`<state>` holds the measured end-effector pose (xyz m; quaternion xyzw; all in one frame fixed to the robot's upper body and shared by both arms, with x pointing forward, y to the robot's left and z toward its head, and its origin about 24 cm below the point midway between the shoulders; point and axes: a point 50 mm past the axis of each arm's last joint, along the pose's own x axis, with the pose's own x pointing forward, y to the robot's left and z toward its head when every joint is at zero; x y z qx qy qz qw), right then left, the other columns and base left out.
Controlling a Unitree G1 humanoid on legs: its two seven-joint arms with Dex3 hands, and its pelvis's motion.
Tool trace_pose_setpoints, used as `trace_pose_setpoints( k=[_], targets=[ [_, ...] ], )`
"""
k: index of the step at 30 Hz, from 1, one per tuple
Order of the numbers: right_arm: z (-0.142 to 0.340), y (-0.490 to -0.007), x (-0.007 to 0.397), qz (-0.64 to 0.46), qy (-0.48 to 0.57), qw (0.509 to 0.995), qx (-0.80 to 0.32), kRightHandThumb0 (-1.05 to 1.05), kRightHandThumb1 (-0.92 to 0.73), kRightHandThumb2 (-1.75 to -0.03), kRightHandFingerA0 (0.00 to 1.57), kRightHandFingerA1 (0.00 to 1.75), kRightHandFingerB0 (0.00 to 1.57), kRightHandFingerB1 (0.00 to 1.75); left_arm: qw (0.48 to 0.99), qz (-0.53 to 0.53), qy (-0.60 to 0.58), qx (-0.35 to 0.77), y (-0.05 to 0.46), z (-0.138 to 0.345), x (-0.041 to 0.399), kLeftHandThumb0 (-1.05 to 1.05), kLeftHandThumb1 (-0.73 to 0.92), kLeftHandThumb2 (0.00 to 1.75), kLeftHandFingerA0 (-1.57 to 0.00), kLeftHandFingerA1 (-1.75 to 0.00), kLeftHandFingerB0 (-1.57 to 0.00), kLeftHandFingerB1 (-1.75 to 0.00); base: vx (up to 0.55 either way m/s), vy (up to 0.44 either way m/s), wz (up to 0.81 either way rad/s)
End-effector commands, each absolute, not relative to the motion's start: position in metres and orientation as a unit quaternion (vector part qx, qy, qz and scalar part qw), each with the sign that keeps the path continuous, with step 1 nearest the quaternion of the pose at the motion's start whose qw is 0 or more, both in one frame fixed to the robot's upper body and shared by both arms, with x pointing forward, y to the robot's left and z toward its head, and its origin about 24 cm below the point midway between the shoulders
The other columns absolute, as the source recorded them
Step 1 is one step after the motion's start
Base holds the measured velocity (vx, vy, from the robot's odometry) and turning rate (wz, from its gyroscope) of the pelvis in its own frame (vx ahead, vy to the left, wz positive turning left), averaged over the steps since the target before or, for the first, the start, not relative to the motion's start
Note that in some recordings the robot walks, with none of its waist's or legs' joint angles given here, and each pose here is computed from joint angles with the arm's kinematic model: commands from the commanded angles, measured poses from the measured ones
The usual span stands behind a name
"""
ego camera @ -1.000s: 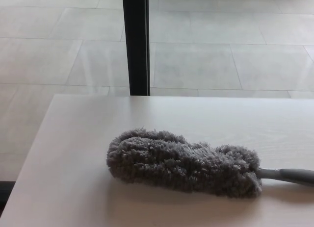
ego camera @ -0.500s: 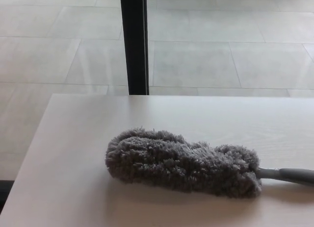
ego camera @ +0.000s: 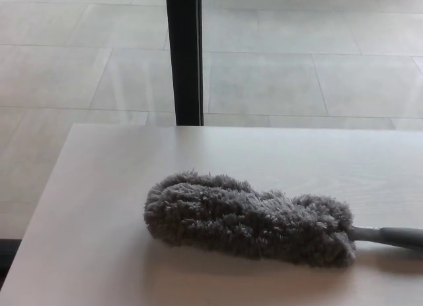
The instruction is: The robot uses its right hand to pick up the duster kept in the middle of the desk and use it to wipe the desk by swiping its surface twice
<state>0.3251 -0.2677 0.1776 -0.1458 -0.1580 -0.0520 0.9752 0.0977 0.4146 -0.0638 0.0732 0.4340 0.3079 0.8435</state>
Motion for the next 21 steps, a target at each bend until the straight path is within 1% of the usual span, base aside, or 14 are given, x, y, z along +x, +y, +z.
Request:
trace_pose_setpoints(
  k=[1, 2, 3, 4, 5, 6, 9, 10, 11, 12, 13, 14, 17, 21],
  targets=[
    [0.128, -0.185, 0.349, 0.112, -0.060, 0.921, -0.368, -0.81, -0.53, -0.91, 0.22, 0.51, 0.10, 0.40, 0.851, 0.304, 0.421, 0.082, 0.420, -0.057, 0.100, -0.58, 0.64, 0.59, -0.68, -0.58, -0.60, -0.47, 0.00, 0.000, 0.00],
    [0.127, -0.185, 0.349, 0.113, -0.058, 0.920, -0.370, -0.81, -0.53, -0.91, 0.22, 0.51, 0.10, 0.40, 0.851, 0.304, 0.420, 0.081, 0.421, -0.057, 0.100, -0.58, 0.64, 0.59, -0.68, -0.58, -0.60, -0.47, 0.00, 0.000, 0.00],
    [0.117, -0.178, 0.350, 0.135, -0.031, 0.909, -0.393, -0.84, -0.54, -0.92, 0.14, 0.49, 0.08, 0.40, 0.849, 0.298, 0.426, 0.093, 0.421, -0.057, 0.099, -0.60, 0.65, 0.59, -0.69, -0.59, -0.59, -0.46, 0.00, 0.000, 0.00],
    [0.113, -0.175, 0.351, 0.145, -0.018, 0.900, -0.411, -0.40, -0.31, -0.96, 0.01, 0.51, 0.00, 0.49, 0.850, 0.295, 0.425, 0.094, 0.421, -0.056, 0.100, -0.60, 0.66, 0.59, -0.71, -0.61, -0.57, -0.45, 0.00, 0.000, 0.00],
    [0.106, -0.172, 0.352, 0.162, -0.016, 0.875, -0.456, -0.39, -0.34, -0.98, 0.02, 0.51, 0.00, 0.49, 0.849, 0.298, 0.426, 0.092, 0.421, -0.057, 0.100, -0.59, 0.66, 0.60, -0.71, -0.61, -0.62, -0.47, 0.00, 0.000, 0.00],
    [0.103, -0.170, 0.353, 0.164, -0.012, 0.857, -0.488, -0.39, -0.35, -0.98, 0.01, 0.50, 0.00, 0.49, 0.852, 0.291, 0.425, 0.093, 0.421, -0.057, 0.100, -0.62, 0.65, 0.60, -0.66, -0.60, -0.58, -0.46, 0.00, 0.000, 0.00],
    [0.099, -0.169, 0.354, 0.169, -0.006, 0.855, -0.490, -0.39, -0.35, -0.98, 0.02, 0.51, 0.00, 0.49, 0.851, 0.292, 0.427, 0.092, 0.420, -0.057, 0.099, -0.62, 0.65, 0.60, -0.66, -0.59, -0.58, -0.46, 0.00, 0.000, 0.00],
    [0.092, -0.168, 0.356, 0.175, 0.012, 0.827, -0.534, -0.86, -0.59, -1.02, 0.14, 0.51, 0.00, 0.23, 0.851, 0.297, 0.426, 0.084, 0.420, -0.058, 0.099, -0.60, 0.64, 0.59, -0.68, -0.60, -0.56, -0.46, 0.00, 0.000, 0.00],
    [0.089, -0.168, 0.356, 0.177, 0.019, 0.816, -0.549, -0.86, -0.59, -1.02, 0.14, 0.51, 0.00, 0.23, 0.851, 0.295, 0.427, 0.085, 0.420, -0.058, 0.098, -0.60, 0.64, 0.59, -0.68, -0.60, -0.56, -0.46, 0.00, 0.000, 0.00],
    [0.085, -0.168, 0.358, 0.177, 0.034, 0.801, -0.571, -0.92, -0.63, -1.06, 0.05, 0.38, 0.09, 0.16, 0.849, 0.297, 0.430, 0.084, 0.420, -0.058, 0.098, -0.59, 0.65, 0.59, -0.69, -0.60, -0.57, -0.45, 0.00, 0.000, 0.00],
    [0.083, -0.169, 0.358, 0.177, 0.039, 0.792, -0.582, -0.95, -0.64, -1.07, 0.04, 0.38, 0.12, 0.13, 0.849, 0.292, 0.432, 0.092, 0.420, -0.057, 0.098, -0.59, 0.66, 0.60, -0.68, -0.60, -0.56, -0.45, 0.00, 0.000, 0.00],
    [0.080, -0.170, 0.359, 0.178, 0.044, 0.785, -0.592, -0.96, -0.64, -1.08, 0.06, 0.32, 0.12, 0.11, 0.849, 0.291, 0.432, 0.093, 0.421, -0.057, 0.098, -0.58, 0.66, 0.60, -0.66, -0.59, -0.54, -0.45, 0.00, 0.000, 0.00],
    [0.073, -0.171, 0.360, 0.185, 0.062, 0.779, -0.596, -0.97, -0.64, -1.09, 0.05, 0.27, 0.11, 0.09, 0.849, 0.289, 0.433, 0.096, 0.421, -0.057, 0.098, -0.58, 0.66, 0.60, -0.66, -0.58, -0.57, -0.45, 0.00, 0.000, 0.00],
    [0.062, -0.165, 0.355, 0.202, 0.058, 0.748, -0.630, -0.97, -0.66, -1.11, 0.05, 0.25, 0.09, 0.09, 0.846, 0.296, 0.434, 0.093, 0.422, -0.056, 0.099, -0.56, 0.63, 0.59, -0.71, -0.58, -0.59, -0.47, 0.00, 0.000, 0.00]
  ],
)
